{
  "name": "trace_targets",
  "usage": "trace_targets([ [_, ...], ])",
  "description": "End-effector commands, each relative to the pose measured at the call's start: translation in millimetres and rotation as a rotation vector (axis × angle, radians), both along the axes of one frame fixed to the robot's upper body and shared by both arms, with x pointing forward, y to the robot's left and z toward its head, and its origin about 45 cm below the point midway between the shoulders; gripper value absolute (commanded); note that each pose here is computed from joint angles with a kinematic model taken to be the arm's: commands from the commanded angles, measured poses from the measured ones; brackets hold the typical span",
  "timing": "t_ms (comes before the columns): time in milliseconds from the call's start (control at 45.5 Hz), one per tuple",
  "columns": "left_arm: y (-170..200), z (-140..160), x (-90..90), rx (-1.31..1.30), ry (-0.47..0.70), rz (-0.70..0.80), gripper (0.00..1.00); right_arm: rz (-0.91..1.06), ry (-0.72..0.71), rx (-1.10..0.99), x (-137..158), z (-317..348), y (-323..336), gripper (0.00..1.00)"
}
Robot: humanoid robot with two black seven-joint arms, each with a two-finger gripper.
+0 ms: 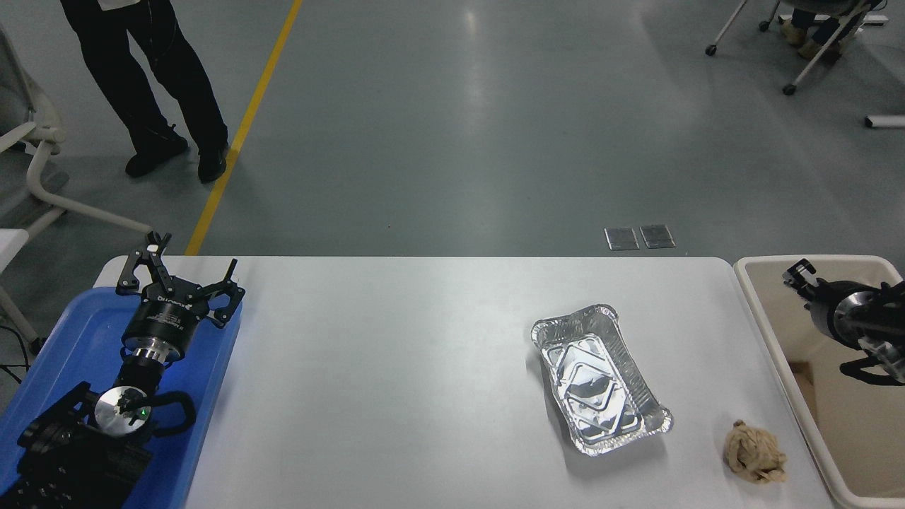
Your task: Pick up foil plate and place in dustbin
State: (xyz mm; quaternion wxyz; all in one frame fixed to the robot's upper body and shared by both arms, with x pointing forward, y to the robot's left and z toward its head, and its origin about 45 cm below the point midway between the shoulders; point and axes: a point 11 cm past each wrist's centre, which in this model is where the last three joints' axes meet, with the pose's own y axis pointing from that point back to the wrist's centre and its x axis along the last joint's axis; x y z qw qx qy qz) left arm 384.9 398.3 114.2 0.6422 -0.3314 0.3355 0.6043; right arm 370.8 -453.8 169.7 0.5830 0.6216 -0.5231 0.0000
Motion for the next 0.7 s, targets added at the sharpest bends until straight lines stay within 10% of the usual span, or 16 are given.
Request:
trace_targets([
  [0,0,0,0.2,0.000,-0.001,0.000,0.99,0.193,0.154,-0.028,-11,39,40,1.00],
  [681,1,0,-0.7,0.001,0.002,0.002,0.99,0.700,0.204,-0.237,-22,149,200,1.00],
])
